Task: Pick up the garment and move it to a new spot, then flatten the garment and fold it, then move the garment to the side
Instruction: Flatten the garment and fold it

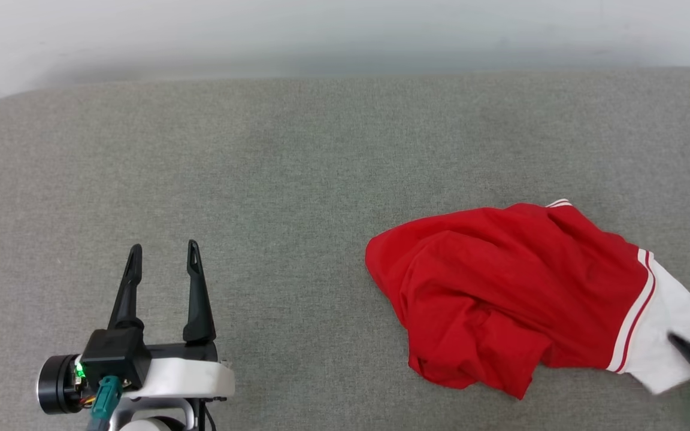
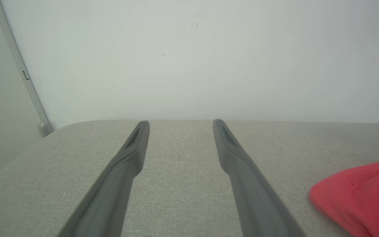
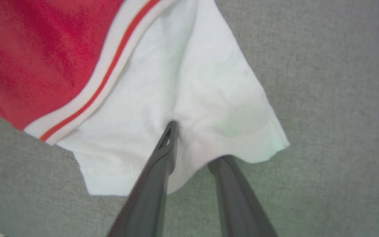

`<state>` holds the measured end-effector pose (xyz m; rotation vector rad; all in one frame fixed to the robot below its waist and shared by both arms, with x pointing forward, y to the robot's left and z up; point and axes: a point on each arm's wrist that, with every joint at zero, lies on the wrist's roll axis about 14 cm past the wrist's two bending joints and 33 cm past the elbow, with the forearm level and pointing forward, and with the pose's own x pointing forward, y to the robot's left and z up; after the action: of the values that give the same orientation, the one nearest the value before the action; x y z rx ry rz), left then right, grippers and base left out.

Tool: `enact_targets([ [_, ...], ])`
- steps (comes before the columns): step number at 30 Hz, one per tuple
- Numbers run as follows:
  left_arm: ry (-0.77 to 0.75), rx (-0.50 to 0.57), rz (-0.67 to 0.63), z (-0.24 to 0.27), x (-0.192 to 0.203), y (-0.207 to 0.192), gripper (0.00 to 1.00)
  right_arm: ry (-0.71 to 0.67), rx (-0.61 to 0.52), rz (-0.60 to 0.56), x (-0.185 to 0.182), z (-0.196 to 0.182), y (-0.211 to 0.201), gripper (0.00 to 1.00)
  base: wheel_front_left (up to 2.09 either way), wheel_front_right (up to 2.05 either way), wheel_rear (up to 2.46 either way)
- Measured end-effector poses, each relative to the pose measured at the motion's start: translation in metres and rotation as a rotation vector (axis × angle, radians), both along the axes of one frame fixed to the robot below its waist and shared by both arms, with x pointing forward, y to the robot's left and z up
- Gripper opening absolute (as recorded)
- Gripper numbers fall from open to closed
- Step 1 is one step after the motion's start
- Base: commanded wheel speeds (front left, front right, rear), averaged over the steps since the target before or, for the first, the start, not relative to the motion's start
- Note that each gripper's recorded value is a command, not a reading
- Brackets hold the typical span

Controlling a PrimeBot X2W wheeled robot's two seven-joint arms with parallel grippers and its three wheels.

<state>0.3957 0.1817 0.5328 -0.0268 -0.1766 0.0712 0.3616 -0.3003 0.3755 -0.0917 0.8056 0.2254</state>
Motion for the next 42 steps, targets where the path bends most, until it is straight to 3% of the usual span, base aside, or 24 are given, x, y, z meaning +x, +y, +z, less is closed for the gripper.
enact_targets([
  [6,-0.006,0.001,-0.001,0.003,-0.009,0.0,1.0,-0.315,0.001,0.043,0.049,0.066,0.008,1.0,0.0,0.0,0.0],
  [7,-0.014,0.002,0.001,0.006,-0.012,0.0,1.0,-0.481,0.017,0.056,0.069,0.099,0.018,1.0,0.0,0.0,0.0],
  [10,-0.024,0.006,0.007,0.01,-0.014,0.003,1.0,-0.635,0.049,0.056,0.085,0.13,0.032,1.0,0.0,0.0,0.0],
  [19,-0.075,0.042,-0.036,0.027,-0.007,0.003,1.0,-0.921,0.113,-0.016,0.076,0.168,0.073,1.0,0.0,0.0,0.0],
  [28,-0.133,0.162,-0.203,0.051,0.03,-0.014,1.0,-1.018,0.134,-0.111,0.04,0.176,0.096,1.0,0.0,0.0,0.0],
  [36,-0.019,0.248,-0.406,0.064,0.08,-0.061,1.0,-1.057,0.121,-0.146,0.034,0.184,0.096,1.0,0.0,0.0,0.0],
  [42,0.122,0.293,-0.65,0.069,0.097,-0.12,1.0,-1.076,0.117,-0.156,0.039,0.188,0.096,1.0,0.0,0.0,0.0],
])
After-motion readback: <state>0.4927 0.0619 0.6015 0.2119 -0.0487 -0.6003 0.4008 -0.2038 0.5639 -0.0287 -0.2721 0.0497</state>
